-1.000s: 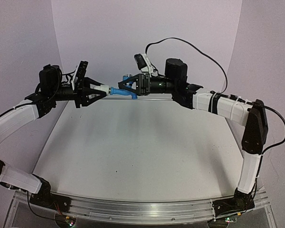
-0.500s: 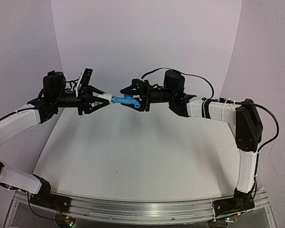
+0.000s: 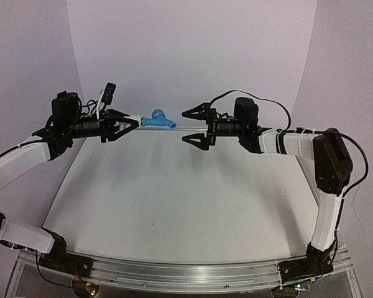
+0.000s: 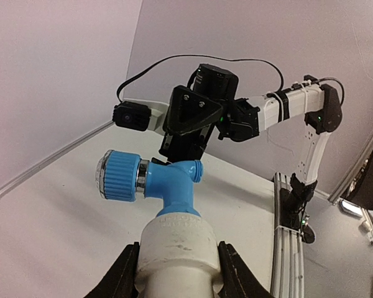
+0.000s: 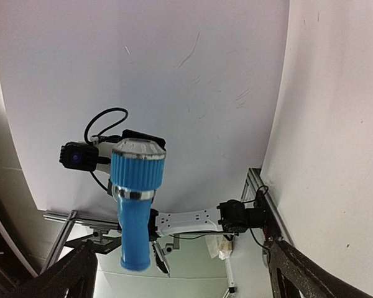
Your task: Install the water faucets
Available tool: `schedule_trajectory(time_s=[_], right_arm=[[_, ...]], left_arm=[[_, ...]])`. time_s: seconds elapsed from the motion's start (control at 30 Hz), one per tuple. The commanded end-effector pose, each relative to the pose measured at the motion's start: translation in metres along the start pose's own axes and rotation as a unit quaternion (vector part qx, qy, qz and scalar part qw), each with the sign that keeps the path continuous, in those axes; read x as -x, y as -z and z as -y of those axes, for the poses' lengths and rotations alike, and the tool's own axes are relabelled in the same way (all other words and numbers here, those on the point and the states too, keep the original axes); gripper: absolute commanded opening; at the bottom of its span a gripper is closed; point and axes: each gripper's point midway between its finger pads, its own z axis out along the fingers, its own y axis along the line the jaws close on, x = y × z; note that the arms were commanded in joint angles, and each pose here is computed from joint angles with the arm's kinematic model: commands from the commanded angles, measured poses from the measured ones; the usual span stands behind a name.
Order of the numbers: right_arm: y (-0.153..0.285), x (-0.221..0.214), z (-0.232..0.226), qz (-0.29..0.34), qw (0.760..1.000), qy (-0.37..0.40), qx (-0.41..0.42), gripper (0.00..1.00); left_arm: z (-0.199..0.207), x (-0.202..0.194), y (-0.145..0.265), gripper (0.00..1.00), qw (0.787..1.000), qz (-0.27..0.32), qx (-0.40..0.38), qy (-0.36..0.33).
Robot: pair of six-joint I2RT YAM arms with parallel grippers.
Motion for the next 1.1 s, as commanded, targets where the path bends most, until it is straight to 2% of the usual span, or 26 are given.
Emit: schedule_trajectory(time_s=[0.0, 0.1, 0.17, 0.2, 0.23, 0.27, 0.3, 0.33, 0.37, 0.43, 0.47, 0.5, 0.53, 0.6, 0.63, 0.67, 0.7, 0.73, 0.77, 0.8, 0.83, 0.93, 0.97, 1.0, 1.03, 1.07], right_arm=[[0.028, 0.005, 0.001, 0.012, 0.999, 0.044, -0.029, 0.98], [0.038, 0.015, 0.025, 0.041, 0.994, 0.052, -0.086, 0.98], [0.052, 0.028, 0.052, 0.073, 0.974, 0.083, -0.197, 0.98], [0.066, 0.033, 0.066, 0.091, 0.954, 0.110, -0.263, 0.98], [0.076, 0.039, 0.069, 0.111, 0.939, 0.136, -0.297, 0.98], [0.080, 0.040, 0.073, 0.117, 0.933, 0.142, -0.310, 0.98], [0.106, 0.051, 0.080, 0.163, 0.893, 0.182, -0.378, 0.98], [0.114, 0.053, 0.082, 0.172, 0.878, 0.196, -0.400, 0.98], [0.131, 0.061, 0.080, 0.197, 0.841, 0.231, -0.448, 0.98], [0.148, 0.065, 0.074, 0.211, 0.786, 0.287, -0.506, 0.98], [0.147, 0.063, 0.072, 0.200, 0.764, 0.320, -0.523, 0.98], [0.148, 0.063, 0.063, 0.193, 0.719, 0.373, -0.553, 0.98], [0.151, 0.066, 0.059, 0.192, 0.689, 0.399, -0.574, 0.98], [0.134, 0.061, 0.048, 0.148, 0.610, 0.499, -0.597, 0.98], [0.125, 0.057, 0.047, 0.131, 0.591, 0.528, -0.595, 0.98], [0.111, 0.050, 0.040, 0.100, 0.546, 0.588, -0.588, 0.98], [0.107, 0.048, 0.040, 0.094, 0.538, 0.601, -0.584, 0.98], [0.088, 0.038, 0.030, 0.066, 0.497, 0.671, -0.546, 0.98], [0.075, 0.025, 0.026, 0.048, 0.483, 0.717, -0.500, 0.98], [0.072, 0.022, 0.025, 0.044, 0.477, 0.729, -0.489, 0.98], [0.058, 0.008, 0.001, 0.054, 0.444, 0.789, -0.421, 0.98], [0.040, -0.016, -0.018, 0.047, 0.370, 0.863, -0.342, 0.98], [0.034, -0.024, -0.020, 0.031, 0.337, 0.886, -0.316, 0.98], [0.029, -0.032, -0.019, 0.012, 0.284, 0.913, -0.292, 0.98], [0.024, -0.039, -0.019, 0.007, 0.258, 0.928, -0.270, 0.98], [0.017, -0.043, -0.025, 0.013, 0.193, 0.949, -0.250, 0.98]], left_arm=[[-0.005, 0.046, 0.010, 0.00, 0.997, 0.055, 0.035, 0.045], [-0.015, 0.049, 0.012, 0.00, 0.993, 0.063, 0.054, 0.083], [-0.027, 0.051, 0.014, 0.00, 0.987, 0.070, 0.072, 0.125], [-0.031, 0.051, 0.015, 0.00, 0.984, 0.071, 0.075, 0.147], [-0.034, 0.052, 0.015, 0.00, 0.981, 0.073, 0.076, 0.163], [-0.036, 0.051, 0.014, 0.00, 0.979, 0.072, 0.077, 0.176], [-0.042, 0.049, 0.014, 0.00, 0.971, 0.072, 0.079, 0.212], [-0.045, 0.048, 0.013, 0.00, 0.967, 0.072, 0.078, 0.232], [-0.048, 0.046, 0.012, 0.00, 0.960, 0.069, 0.072, 0.263], [-0.052, 0.043, 0.010, 0.00, 0.947, 0.063, 0.062, 0.310], [-0.052, 0.041, 0.009, 0.00, 0.938, 0.060, 0.055, 0.336], [-0.054, 0.038, 0.007, 0.00, 0.925, 0.053, 0.046, 0.372], [-0.054, 0.036, 0.006, 0.00, 0.919, 0.050, 0.041, 0.389], [-0.054, 0.030, 0.003, 0.00, 0.893, 0.034, 0.022, 0.449], [-0.054, 0.028, 0.003, 0.00, 0.885, 0.030, 0.018, 0.464], [-0.053, 0.025, 0.002, 0.00, 0.871, 0.024, 0.011, 0.491], [-0.053, 0.025, 0.003, 0.00, 0.868, 0.023, 0.010, 0.497], [-0.051, 0.022, 0.003, 0.00, 0.852, 0.019, 0.007, 0.523], [-0.048, 0.020, 0.004, 0.00, 0.836, 0.014, 0.001, 0.549], [-0.048, 0.019, 0.004, 0.00, 0.832, 0.012, 0.000, 0.555], [-0.045, 0.013, 0.003, 0.00, 0.809, 0.001, -0.008, 0.587], [-0.041, 0.003, 0.004, 0.00, 0.771, -0.012, -0.013, 0.636], [-0.039, 0.001, 0.004, 0.00, 0.760, -0.015, -0.014, 0.649], [-0.037, -0.001, 0.005, 0.00, 0.747, -0.018, -0.015, 0.665], [-0.035, -0.002, 0.005, 0.00, 0.739, -0.021, -0.017, 0.673], [-0.032, -0.003, 0.006, 0.00, 0.724, -0.028, -0.022, 0.689]])
